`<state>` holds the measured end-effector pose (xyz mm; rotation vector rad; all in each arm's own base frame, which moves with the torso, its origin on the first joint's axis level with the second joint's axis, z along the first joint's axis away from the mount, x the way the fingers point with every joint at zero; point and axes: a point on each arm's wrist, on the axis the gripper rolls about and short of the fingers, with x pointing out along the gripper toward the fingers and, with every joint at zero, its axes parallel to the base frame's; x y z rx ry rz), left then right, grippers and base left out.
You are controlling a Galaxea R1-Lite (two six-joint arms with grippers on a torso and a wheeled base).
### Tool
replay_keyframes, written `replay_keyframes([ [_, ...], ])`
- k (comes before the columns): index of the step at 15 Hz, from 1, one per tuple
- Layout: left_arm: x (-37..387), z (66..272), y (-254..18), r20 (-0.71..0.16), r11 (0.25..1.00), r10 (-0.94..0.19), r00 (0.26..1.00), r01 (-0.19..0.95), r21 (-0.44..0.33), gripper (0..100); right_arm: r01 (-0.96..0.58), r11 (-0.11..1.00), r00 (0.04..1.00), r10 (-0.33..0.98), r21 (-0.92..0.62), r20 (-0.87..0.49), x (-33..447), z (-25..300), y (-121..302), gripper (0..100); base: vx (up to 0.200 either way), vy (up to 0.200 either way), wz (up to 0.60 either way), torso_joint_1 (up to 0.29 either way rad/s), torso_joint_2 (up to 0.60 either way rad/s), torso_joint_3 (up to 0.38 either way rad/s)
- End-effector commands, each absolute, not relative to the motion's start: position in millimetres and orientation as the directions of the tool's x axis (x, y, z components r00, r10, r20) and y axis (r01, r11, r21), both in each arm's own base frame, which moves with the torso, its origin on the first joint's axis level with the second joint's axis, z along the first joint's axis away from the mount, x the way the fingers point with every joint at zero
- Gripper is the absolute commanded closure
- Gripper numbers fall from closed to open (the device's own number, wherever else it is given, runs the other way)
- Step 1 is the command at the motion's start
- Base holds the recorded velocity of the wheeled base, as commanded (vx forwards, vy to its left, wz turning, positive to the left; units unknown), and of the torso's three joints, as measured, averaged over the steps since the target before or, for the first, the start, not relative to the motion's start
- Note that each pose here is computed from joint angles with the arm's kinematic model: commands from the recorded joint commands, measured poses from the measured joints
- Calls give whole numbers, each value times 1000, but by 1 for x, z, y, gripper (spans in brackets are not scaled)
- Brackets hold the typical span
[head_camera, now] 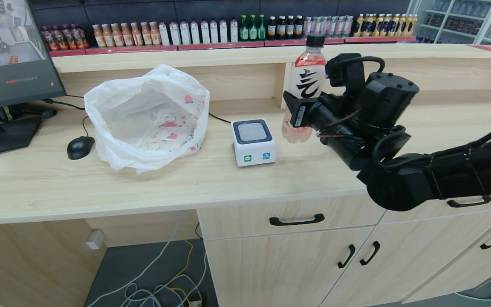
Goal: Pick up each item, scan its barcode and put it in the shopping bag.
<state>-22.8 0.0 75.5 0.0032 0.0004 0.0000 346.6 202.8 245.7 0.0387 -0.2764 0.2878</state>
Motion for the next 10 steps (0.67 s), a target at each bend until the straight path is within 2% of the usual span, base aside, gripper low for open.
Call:
replay_keyframes([
  [1, -23, 75, 0, 0, 1000, 0, 1000, 0, 3, 0, -296, 955, 917, 283, 3, 281, 320, 256, 193, 100, 0, 0, 0, 0, 0, 0],
  [10, -23, 75, 0, 0, 1000, -2, 1000, 2, 3, 0, -332, 943, 900, 313, 9, 303, 226, 264, 150, 100, 0, 0, 0, 0, 0, 0],
])
